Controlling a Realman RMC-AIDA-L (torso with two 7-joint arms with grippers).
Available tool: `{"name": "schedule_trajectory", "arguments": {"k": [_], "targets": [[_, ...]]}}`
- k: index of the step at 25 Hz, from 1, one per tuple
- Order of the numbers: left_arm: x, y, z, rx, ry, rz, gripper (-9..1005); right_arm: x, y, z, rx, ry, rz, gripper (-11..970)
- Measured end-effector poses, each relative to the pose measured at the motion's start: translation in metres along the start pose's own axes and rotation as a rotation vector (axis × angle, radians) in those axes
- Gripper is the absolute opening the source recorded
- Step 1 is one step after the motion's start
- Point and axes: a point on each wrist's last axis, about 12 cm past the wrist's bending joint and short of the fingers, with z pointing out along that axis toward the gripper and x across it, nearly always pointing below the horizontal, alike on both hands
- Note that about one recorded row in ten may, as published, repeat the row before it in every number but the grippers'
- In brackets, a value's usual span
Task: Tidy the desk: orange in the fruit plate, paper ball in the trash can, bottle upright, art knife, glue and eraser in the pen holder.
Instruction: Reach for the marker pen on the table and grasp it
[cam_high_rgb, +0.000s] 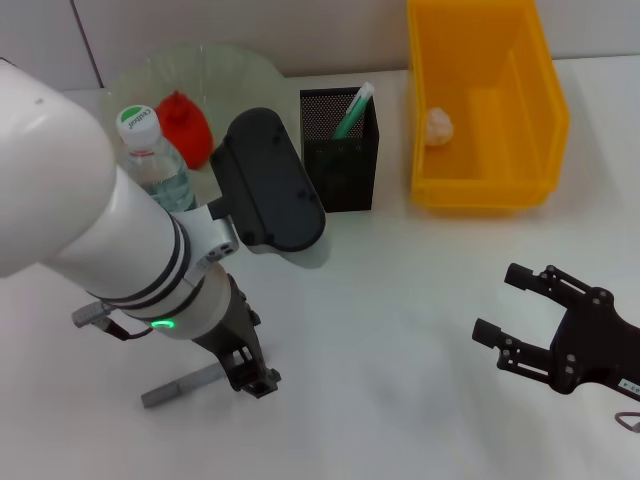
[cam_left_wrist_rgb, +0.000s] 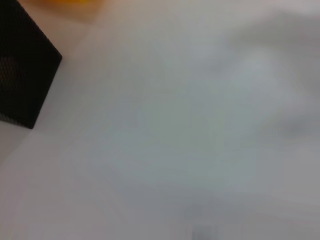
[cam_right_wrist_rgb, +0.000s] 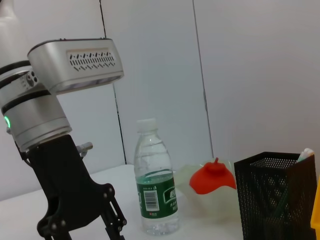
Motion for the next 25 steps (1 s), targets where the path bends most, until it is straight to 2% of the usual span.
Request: {"name": "schedule_trajectory", "arguments": {"k": [25], "targets": [[-0.001, 0.009, 0.014, 0.019, 0.070, 0.001, 491, 0.000, 0.001, 0.000, -0.001, 0.000, 0.001, 820]]}}
